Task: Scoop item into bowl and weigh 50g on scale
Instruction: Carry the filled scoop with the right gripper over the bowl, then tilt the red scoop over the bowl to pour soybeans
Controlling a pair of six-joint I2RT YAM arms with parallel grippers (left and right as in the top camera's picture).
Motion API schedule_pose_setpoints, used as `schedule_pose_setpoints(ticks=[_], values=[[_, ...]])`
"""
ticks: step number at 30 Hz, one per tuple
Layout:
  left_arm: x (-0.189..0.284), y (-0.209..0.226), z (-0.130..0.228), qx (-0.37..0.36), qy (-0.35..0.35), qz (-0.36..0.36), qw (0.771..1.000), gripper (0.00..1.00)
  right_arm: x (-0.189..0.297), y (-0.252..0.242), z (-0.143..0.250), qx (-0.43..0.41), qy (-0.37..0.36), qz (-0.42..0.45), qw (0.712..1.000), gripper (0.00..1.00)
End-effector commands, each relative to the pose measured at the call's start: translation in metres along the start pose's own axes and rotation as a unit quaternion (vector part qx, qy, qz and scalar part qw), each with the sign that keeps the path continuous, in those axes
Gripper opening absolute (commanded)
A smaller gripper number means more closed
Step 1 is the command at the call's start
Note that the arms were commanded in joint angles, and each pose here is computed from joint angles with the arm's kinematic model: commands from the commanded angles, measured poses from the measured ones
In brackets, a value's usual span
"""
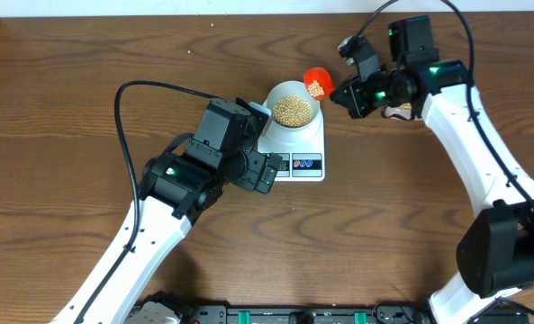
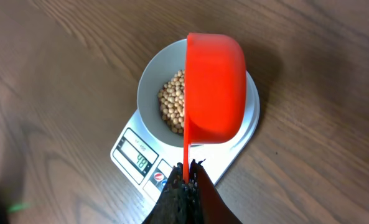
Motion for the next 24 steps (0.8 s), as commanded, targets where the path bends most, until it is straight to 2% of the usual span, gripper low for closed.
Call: schedule_pose_setpoints(ticks=[1, 24], values=[[-0.0031, 0.0007, 0.0019, -0.005, 0.008, 0.001, 1.000, 0.98, 0.0038, 0.0062, -0.0048, 0.023, -0.004, 0.021, 0.999, 0.01], [-0.0031, 0.0007, 0.0019, -0.005, 0.009, 0.001, 1.000, 0.98, -0.0030, 0.0147, -0.0119, 0.063, -0.010, 0.033, 0.997, 0.01]])
Point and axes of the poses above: each gripper's point midway between its finger pads, its own x axis back along the fingers, its own y axis along the line the jaws close on, z = x × y, the point moved 9 cm from there along x, back along the fingers, and after that the axes turned 5 degrees about x, right-handed, at the moved point
